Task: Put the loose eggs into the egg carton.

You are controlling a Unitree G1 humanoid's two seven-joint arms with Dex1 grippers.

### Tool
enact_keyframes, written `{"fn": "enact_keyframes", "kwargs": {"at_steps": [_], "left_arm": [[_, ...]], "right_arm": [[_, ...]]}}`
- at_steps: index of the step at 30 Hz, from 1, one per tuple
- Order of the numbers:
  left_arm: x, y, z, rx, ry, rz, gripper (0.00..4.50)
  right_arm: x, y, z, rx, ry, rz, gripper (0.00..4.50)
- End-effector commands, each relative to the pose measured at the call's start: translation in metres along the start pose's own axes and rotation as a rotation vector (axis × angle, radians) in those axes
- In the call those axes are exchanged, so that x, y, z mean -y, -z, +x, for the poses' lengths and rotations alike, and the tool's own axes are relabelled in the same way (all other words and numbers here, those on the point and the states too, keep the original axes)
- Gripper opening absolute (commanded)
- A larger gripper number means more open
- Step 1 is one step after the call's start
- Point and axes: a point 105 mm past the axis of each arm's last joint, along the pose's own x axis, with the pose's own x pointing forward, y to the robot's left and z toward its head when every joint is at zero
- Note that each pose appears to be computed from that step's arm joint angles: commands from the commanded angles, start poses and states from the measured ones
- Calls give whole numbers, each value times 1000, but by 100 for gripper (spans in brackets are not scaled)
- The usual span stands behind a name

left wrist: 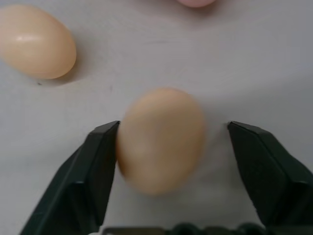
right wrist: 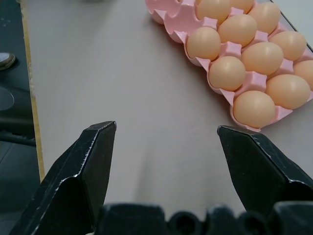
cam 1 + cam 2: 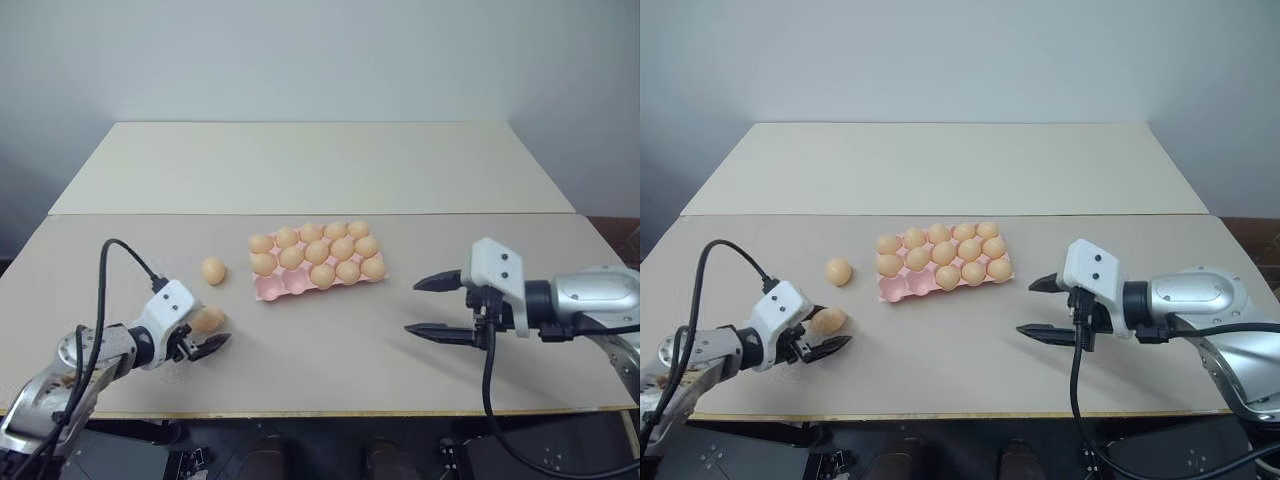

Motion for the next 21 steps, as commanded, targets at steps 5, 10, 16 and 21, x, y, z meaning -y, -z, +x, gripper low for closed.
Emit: {"fn": "enact_keyframes", "kwargs": {"at_steps": [5,10,16,21], "left_arm": [[-7,-5,1,4,-37,47,173],[-1,-39,-4,246,-27,1,172],[14,-90,-5,576,82,-15,172],[22,-113,23,676,185,41,172]], "right_arm": [[1,-9,-6,11,34,-37,389],[1,-9,-7,7,45,-36,389],[0,-10,-5,19,76,-34,389],[-4,-15,-4,48,110,-37,389]]}}
